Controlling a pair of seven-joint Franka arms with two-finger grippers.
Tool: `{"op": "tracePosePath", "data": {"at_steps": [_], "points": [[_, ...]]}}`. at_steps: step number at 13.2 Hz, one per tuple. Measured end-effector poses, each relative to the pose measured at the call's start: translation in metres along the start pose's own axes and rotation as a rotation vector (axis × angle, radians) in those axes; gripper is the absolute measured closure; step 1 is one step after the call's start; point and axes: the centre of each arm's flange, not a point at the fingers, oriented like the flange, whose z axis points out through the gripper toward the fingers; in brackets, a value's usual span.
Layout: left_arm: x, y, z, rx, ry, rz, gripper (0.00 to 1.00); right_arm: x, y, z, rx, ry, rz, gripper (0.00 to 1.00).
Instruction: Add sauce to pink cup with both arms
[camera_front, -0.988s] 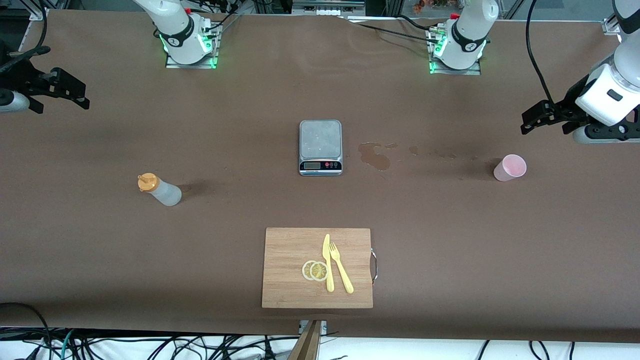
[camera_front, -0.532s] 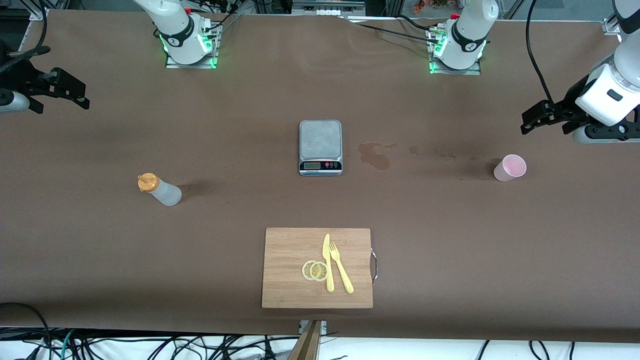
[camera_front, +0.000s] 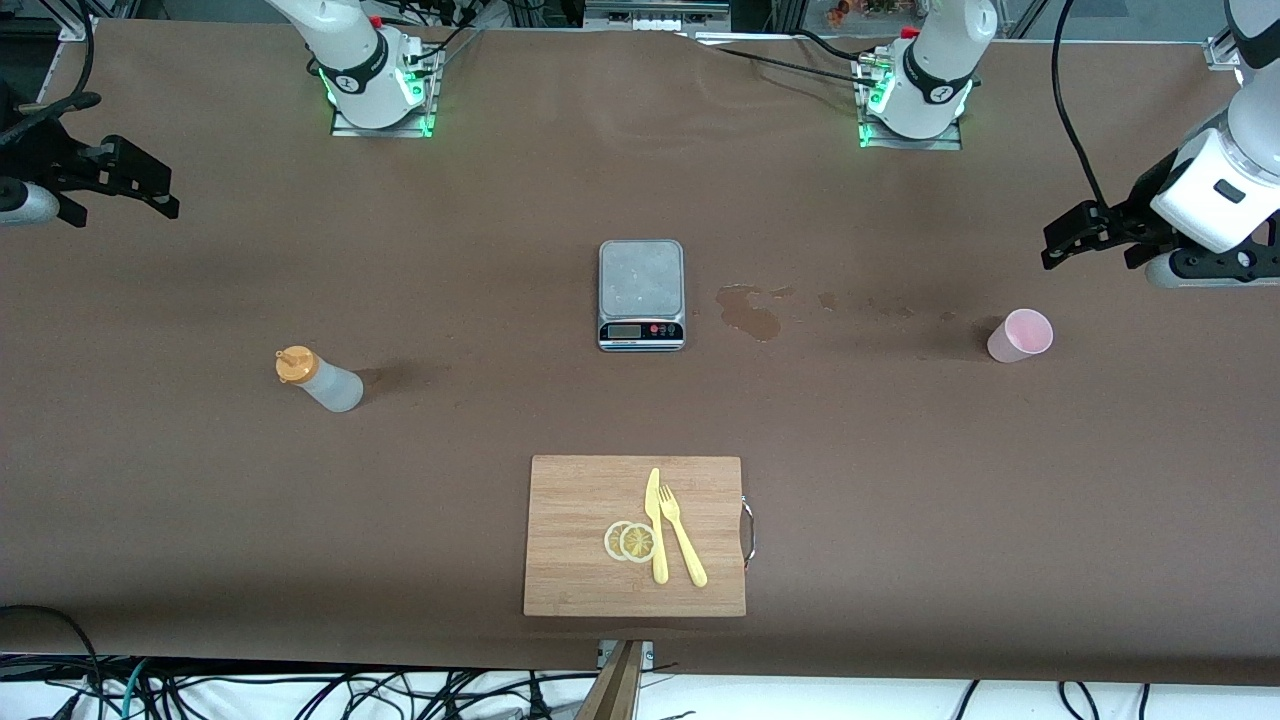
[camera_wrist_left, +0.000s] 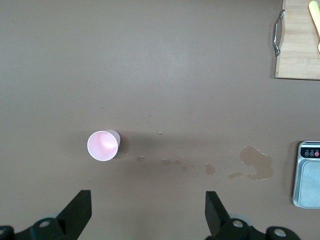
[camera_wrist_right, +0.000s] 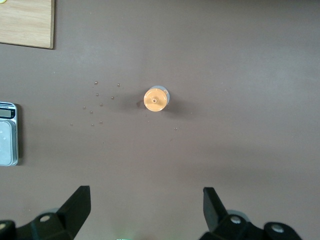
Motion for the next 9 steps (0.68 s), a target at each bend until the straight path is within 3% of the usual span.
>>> {"op": "tracePosePath", "data": {"at_steps": [4,9], "points": [[0.011,-0.07,0.021,-0.006,-0.04,-0.119,0.0,0.0,0.0,0.0,0.0,0.0,0.0,0.0],[0.031,-0.149,0.123,-0.033,-0.224,-0.217,0.0,0.0,0.0,0.0,0.0,0.0,0.0,0.0]]}}
